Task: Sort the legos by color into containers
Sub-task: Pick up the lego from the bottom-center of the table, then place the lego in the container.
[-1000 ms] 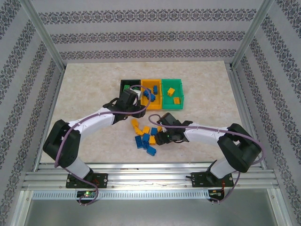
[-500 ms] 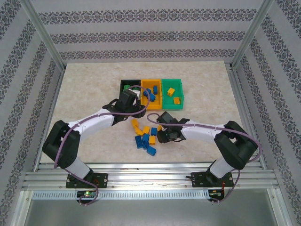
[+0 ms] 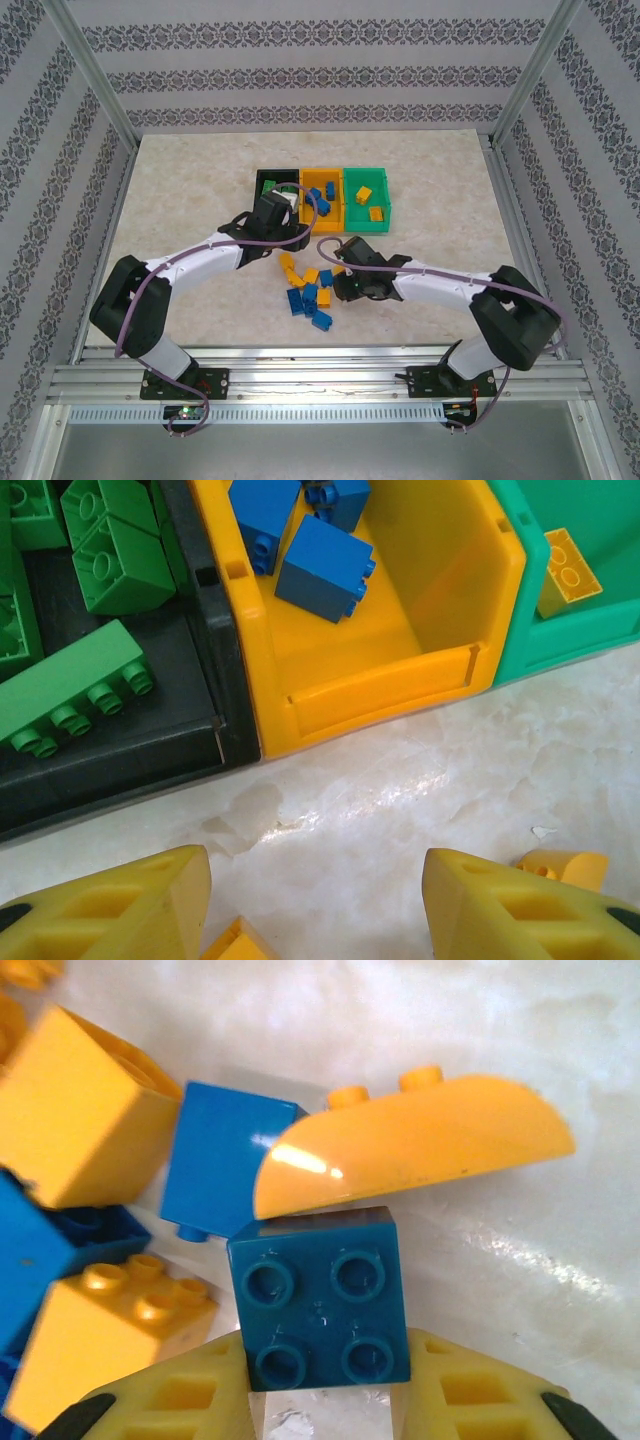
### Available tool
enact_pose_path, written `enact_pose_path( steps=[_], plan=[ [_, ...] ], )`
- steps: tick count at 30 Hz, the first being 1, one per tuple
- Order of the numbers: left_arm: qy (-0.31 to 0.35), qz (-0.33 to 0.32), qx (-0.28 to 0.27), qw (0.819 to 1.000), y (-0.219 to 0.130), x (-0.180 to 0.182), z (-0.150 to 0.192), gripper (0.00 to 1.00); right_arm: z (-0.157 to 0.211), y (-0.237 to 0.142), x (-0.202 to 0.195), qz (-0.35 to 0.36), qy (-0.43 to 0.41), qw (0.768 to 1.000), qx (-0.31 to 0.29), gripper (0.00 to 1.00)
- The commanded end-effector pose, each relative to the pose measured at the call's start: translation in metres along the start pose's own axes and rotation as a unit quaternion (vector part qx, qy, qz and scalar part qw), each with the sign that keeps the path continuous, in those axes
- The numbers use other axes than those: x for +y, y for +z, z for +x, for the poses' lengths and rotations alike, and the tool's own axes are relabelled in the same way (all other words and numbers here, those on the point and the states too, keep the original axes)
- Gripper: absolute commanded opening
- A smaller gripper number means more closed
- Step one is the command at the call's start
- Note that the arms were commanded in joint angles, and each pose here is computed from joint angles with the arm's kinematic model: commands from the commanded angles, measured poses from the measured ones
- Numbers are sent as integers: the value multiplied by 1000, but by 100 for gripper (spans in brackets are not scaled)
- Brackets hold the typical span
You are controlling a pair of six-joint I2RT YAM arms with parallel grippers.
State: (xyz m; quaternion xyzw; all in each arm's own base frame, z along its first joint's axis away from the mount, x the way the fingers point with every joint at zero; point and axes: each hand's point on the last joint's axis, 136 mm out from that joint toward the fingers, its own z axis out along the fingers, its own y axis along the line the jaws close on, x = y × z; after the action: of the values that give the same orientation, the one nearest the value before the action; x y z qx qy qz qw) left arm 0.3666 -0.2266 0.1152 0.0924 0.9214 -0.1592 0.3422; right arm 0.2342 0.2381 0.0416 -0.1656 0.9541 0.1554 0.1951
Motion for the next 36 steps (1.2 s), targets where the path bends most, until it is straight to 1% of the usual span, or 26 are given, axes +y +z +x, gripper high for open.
enact_pose_path(
  steps=[1, 4, 6, 10, 12, 16, 20, 23, 25, 26, 27, 30, 36],
  plan=[
    [-13, 8, -17, 1000, -11, -1, -7, 58, -31, -24, 9, -11, -6, 998, -62, 30],
    [-18, 7, -26, 999, -14, 1, -6, 58, -50, -40, 7, -23, 4, 995, -95, 30],
    [-19, 12, -20, 1000, -17, -1, -4, 58, -63, -47, 3, -30, 14, 993, -117, 30],
    [-35, 20, -24, 999, -18, -1, 1, 58, -98, -55, -5, -49, 37, 987, -147, 31],
    [-42, 30, -16, 999, -19, -4, 4, 58, -117, -54, -10, -50, 46, 985, -160, 31],
    [-62, 43, -14, 997, -20, -5, 14, 58, -160, -47, -14, -70, 66, 981, -167, 31],
    [-60, 41, 1, 997, -28, -4, 20, 58, -208, -35, -15, -89, 81, 976, -181, 32],
    [-55, 42, 3, 998, -36, -4, 20, 58, -235, -22, -19, -91, 93, 975, -179, 39],
    [-54, 37, 2, 998, -44, -3, 21, 58, -250, -15, -20, -102, 102, 973, -181, 50],
    [-56, 32, -3, 998, -48, 0, 21, 58, -255, -13, -20, -108, 105, 972, -181, 54],
    [-57, 29, -7, 998, -51, 2, 22, 58, -258, -12, -19, -111, 104, 972, -181, 55],
    [-61, 20, -16, 998, -62, 8, 26, 58, -259, -14, -19, -109, 99, 972, -184, 58],
    [-64, 10, -8, 998, -66, 15, 42, 58, -234, -18, -24, -100, 89, 975, -179, 59]
  ],
)
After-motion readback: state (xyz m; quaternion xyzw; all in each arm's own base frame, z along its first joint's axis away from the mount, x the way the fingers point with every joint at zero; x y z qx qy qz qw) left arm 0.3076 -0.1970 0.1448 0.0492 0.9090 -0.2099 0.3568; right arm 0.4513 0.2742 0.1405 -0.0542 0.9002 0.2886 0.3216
